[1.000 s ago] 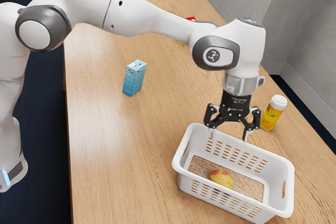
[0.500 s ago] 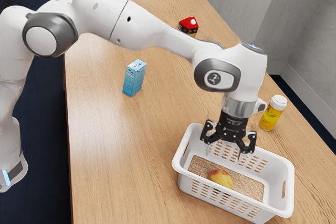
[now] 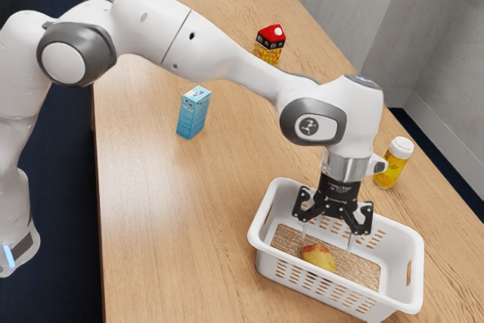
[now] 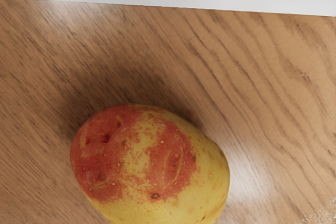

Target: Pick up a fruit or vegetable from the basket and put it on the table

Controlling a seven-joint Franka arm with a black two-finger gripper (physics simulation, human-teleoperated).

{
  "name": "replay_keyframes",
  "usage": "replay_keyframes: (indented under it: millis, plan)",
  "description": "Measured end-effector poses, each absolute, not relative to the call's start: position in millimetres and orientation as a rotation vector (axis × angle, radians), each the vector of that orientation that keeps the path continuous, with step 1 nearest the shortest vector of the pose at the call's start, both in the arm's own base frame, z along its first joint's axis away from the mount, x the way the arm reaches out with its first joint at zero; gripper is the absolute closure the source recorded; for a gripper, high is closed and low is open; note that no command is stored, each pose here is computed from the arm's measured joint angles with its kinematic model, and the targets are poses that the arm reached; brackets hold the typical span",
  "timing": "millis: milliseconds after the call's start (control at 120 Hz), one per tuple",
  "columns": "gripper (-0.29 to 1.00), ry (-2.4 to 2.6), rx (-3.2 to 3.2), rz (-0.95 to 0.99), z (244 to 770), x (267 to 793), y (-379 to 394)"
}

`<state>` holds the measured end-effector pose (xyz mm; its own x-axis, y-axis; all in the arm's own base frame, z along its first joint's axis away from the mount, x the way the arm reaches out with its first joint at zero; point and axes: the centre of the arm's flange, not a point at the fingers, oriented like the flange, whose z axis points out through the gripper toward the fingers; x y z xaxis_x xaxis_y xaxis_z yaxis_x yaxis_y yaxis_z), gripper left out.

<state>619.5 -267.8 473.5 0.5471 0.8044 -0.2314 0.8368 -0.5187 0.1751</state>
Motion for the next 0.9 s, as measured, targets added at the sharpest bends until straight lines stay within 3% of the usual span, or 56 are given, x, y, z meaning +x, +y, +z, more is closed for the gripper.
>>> replay_keyframes:
  millis: [900]
  plan:
    - [0.00, 1.882, 2.111, -0.346, 451, 603, -271]
